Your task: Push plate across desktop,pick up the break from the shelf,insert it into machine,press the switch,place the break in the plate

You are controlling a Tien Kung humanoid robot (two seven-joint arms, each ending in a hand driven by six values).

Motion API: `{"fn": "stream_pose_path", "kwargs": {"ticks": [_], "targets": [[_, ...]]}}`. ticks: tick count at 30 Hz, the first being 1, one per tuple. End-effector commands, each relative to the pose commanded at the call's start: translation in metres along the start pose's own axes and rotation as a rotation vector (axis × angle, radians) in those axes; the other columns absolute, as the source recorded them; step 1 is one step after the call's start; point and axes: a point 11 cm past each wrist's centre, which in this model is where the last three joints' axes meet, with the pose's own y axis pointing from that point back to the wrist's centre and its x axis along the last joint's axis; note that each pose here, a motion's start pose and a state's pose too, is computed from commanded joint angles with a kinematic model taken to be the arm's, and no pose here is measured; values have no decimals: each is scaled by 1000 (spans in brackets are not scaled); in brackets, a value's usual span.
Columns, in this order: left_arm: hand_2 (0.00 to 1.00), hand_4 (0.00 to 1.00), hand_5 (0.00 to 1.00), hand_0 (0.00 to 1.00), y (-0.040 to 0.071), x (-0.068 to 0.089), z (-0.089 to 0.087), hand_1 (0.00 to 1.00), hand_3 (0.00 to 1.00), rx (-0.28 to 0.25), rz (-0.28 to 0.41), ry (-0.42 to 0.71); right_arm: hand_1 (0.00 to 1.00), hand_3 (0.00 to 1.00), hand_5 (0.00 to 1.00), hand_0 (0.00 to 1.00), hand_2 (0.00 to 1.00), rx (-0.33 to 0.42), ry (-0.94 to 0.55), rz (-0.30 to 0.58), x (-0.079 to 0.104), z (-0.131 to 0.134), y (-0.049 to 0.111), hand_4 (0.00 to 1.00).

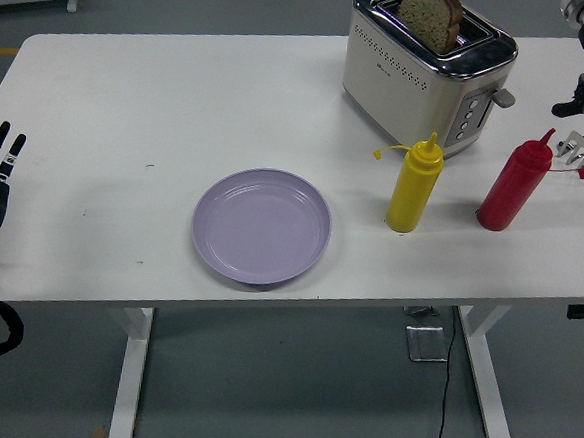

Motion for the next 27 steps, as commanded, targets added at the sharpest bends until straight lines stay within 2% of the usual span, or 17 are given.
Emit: {"fn": "stream_pose_path", "kwargs": {"ticks": [1,2,7,8,13,14,19,20,25,26,27], "targets": [[940,612,998,817,0,0,0,870,802,-1,0,0,773,759,324,803,771,4,-4,4,2,0,2,497],[940,612,998,817,0,0,0,870,802,0,-1,0,721,721,292,748,726,9,-5,7,4,-1,3,476],[940,612,998,817,-1,-2,-1,870,802,3,-5,-1,721,721,292,748,726,12,22,19,9,2,8,476],[939,612,998,817,-1,-2,-1,870,802,5,-6,0,711,729,288,720,726,8,42,20,10,4,9,487],[939,612,998,817,-1,-3,-2,870,802,7,-9,1,711,729,288,720,726,-13,173,78,25,15,12,487],[938,612,998,817,-1,-3,-2,870,802,7,-9,1,584,609,237,539,668,-14,198,87,28,16,13,236],[938,612,998,817,-1,-2,0,870,802,2,-7,1,584,609,237,539,668,-29,396,73,54,30,21,236],[938,612,998,817,-1,-2,0,870,801,1,-7,1,502,581,240,403,655,-30,427,64,58,33,23,78],[938,612,998,817,-1,-1,3,870,801,-4,-5,1,502,581,240,403,655,-18,627,-11,78,46,36,78],[938,612,998,816,-1,-1,3,869,802,-5,-5,0,444,564,84,414,645,-14,666,-24,81,48,37,2],[938,612,998,816,-2,-1,3,869,802,-5,-6,0,444,564,84,414,645,-14,694,-36,83,50,39,2]]}}
